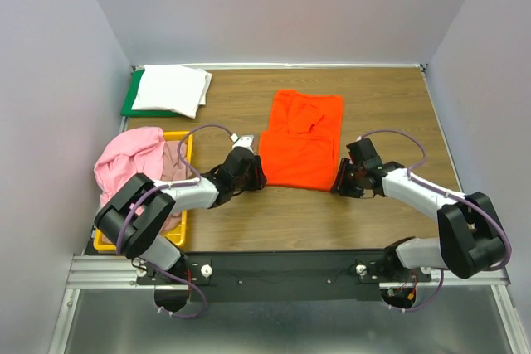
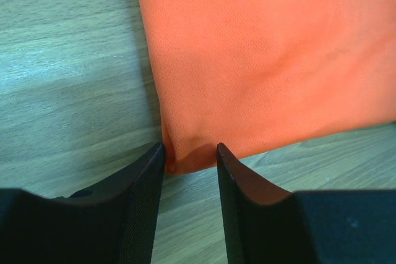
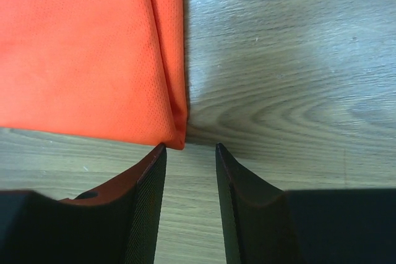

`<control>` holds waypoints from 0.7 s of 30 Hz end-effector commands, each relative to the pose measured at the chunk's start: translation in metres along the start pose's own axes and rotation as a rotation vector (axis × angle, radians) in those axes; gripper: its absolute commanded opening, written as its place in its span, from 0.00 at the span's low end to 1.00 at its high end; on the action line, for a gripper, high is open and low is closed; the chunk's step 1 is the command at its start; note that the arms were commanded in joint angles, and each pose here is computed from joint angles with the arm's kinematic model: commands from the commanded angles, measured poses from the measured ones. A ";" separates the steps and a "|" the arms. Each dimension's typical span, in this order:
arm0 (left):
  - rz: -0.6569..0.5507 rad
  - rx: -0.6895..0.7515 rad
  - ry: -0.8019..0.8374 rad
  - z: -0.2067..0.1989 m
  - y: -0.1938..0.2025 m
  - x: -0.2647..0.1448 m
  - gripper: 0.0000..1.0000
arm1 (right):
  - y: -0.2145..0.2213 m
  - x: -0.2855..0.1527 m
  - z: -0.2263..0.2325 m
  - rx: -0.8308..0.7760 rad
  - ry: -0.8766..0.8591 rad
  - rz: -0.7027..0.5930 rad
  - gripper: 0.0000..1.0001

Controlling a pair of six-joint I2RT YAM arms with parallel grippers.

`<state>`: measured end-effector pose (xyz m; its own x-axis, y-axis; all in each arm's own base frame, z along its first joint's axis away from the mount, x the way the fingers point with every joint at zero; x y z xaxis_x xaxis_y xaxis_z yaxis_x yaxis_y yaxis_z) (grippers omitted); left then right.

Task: Fold and stack the t-shirts
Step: Fold the tshirt

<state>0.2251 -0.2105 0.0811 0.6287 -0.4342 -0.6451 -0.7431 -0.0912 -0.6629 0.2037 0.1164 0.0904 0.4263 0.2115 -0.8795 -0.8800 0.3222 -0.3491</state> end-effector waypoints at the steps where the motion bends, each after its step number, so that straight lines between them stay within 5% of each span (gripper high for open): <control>1: 0.024 -0.005 0.016 0.002 0.010 -0.001 0.45 | 0.007 0.005 0.000 0.007 -0.021 0.029 0.44; 9: 0.048 -0.022 0.045 0.004 0.021 -0.003 0.38 | 0.009 0.012 0.000 -0.001 -0.036 0.036 0.38; 17: 0.070 -0.040 0.103 0.002 0.032 -0.005 0.10 | 0.006 0.014 -0.001 -0.001 -0.024 0.014 0.03; 21: 0.084 -0.054 0.112 0.000 0.041 -0.011 0.01 | 0.013 0.011 -0.003 0.006 -0.034 0.037 0.00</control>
<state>0.2089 -0.2131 0.0714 0.5974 -0.5260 -0.6053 -0.7596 -0.1292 -0.6374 0.2095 0.1229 0.0840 0.4424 0.2592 -0.8586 -0.8769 0.3257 -0.3535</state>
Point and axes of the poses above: each gripper's point midway between its finger pads, its own x axis out along the fingers, its own z axis along the line the jaws close on, y = z × x, the point moved 8 cm from there along -x, back along the fingers, and after that the axes turned 2 degrees about x, right-handed, at the moved point
